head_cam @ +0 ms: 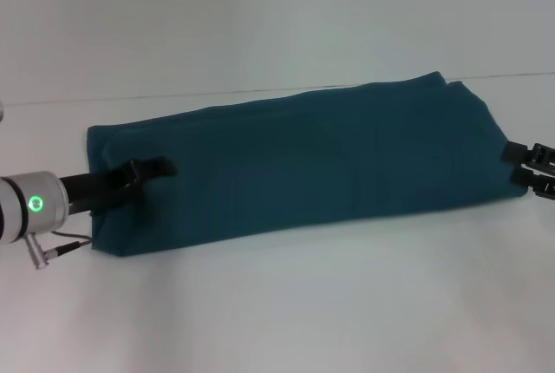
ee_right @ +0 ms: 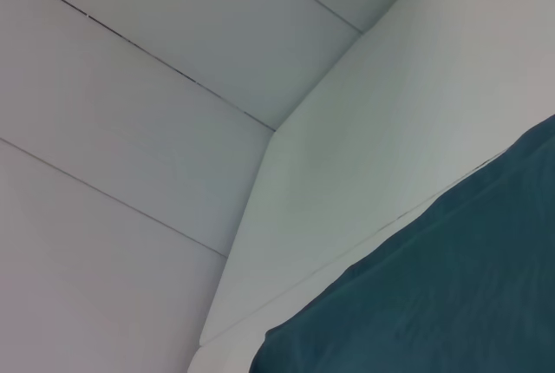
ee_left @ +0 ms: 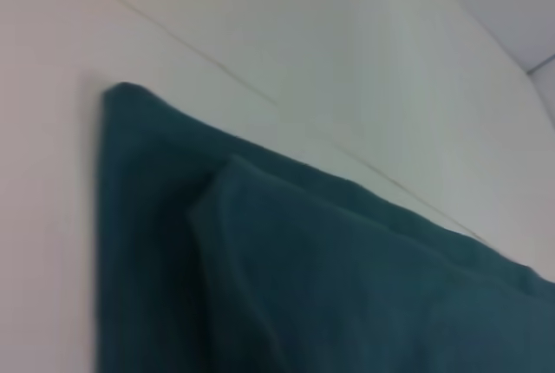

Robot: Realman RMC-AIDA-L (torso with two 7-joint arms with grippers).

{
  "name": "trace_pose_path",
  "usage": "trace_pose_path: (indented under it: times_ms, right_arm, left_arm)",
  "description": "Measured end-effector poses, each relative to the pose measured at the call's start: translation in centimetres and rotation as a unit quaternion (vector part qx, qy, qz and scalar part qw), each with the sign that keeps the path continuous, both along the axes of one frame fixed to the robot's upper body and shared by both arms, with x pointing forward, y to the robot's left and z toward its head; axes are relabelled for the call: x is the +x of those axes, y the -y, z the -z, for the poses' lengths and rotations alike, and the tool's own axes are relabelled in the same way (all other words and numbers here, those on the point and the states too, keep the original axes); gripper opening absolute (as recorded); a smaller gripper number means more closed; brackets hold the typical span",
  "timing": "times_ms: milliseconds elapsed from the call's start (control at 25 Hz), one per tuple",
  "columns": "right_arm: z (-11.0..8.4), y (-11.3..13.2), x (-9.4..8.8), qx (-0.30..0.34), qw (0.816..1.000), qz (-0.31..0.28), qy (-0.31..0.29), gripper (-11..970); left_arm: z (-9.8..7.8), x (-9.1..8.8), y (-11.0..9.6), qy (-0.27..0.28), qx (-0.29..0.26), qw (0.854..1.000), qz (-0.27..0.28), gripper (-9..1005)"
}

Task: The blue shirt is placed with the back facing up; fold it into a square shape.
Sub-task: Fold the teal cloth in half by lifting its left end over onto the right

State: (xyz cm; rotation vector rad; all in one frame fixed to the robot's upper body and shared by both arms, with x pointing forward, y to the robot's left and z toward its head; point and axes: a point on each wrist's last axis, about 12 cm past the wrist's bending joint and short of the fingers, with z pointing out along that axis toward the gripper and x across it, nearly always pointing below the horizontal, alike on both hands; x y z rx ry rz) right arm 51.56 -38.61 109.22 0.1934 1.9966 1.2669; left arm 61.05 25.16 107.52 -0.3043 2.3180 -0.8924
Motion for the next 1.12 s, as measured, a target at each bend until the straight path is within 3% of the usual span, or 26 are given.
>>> trace_pose_path:
  times_ms: [360, 600, 720, 880, 1120]
  right_arm:
    - [0.2, 0.2, -0.2, 0.001, 1.0, 0.004, -0.005, 922]
    - [0.1, 0.1, -0.1, 0.002, 1.0, 0.001, -0.003, 923]
    - [0.1, 0.1, -0.2, 0.002, 1.0, 0.001, -0.003, 923]
    - [0.2, 0.2, -0.3, 0.0, 1.0, 0.002, -0.003, 924]
    - [0.2, 0.2, -0.3, -0.001, 1.0, 0.0, -0.003, 924]
  left_arm:
    - [0.9, -0.1, -2.4, -0.006, 0.015, 0.999, -0.05, 745]
    - [-1.3, -0.4, -2.6, 0.021, 0.002, 1.0, -0.001, 756]
    - [-1.8, -0.6, -2.4, 0.064, 0.053, 0.995, 0.053, 761]
    - [-1.3, -0.5, -2.1, 0.055, 0.089, 0.991, 0.087, 768]
    - [-1.4, -0.4, -2.8, 0.052, 0.083, 0.994, 0.046, 825]
